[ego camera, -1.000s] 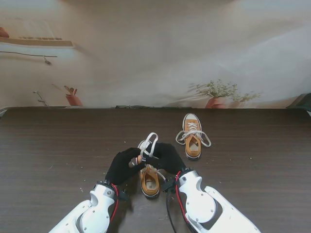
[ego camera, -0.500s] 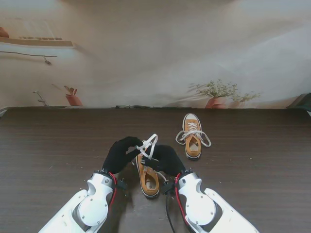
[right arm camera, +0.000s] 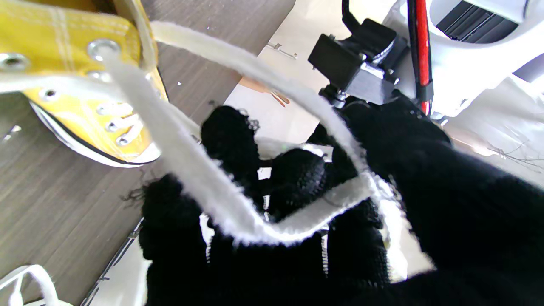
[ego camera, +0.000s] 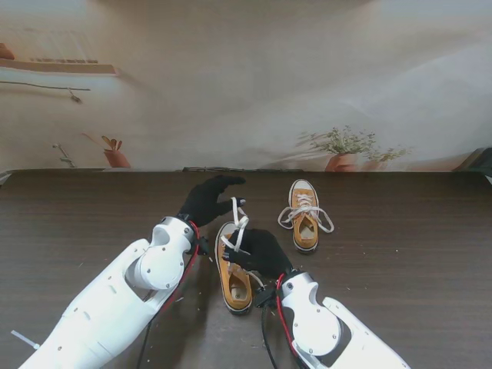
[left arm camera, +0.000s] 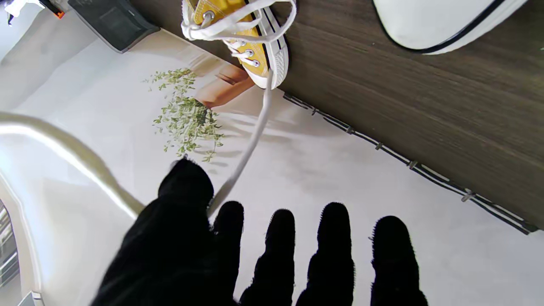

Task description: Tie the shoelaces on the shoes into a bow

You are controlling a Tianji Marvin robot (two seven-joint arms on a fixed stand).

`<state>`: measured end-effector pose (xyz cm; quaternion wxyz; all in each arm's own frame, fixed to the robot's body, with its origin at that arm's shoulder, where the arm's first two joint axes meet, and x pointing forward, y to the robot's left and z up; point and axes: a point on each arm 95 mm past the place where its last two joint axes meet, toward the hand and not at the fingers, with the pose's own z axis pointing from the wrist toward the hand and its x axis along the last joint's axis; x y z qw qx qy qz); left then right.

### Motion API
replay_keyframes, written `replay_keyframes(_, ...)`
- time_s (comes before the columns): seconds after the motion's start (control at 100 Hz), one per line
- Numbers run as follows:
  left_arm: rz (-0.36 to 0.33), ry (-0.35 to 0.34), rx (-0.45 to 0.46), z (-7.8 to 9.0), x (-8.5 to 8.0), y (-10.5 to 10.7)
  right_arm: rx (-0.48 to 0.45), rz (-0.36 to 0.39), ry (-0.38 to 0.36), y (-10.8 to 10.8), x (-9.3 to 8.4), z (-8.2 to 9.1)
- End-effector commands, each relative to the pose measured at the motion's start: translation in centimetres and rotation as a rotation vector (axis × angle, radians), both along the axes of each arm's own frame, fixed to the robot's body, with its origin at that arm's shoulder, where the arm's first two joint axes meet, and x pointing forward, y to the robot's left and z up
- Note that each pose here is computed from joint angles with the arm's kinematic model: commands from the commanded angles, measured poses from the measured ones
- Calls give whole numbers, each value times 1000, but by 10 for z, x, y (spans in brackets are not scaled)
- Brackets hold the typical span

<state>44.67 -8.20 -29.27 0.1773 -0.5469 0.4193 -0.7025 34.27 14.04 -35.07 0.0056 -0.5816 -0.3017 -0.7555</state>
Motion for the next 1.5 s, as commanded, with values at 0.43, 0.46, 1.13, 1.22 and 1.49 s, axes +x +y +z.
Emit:
replay_keyframes(0.43,137,-32,115,-14,-11,29,-44,-18,7,-7,4,2)
replay_keyframes(0.46,141,-48,105,-15,-13,31,-52,-18,-1,-7,5,3)
replay_keyframes(1.13,359,-81,249,-51,-6,81,-136,-21,-44,-11,12,14)
replay_keyframes(1.22,389,-31,215,-55,-4,82,-136,-18,-40,-11,11,14)
replay_keyframes(1.49,455,0,1,-56,-1,78,-139,-15,-34,-14,11,13)
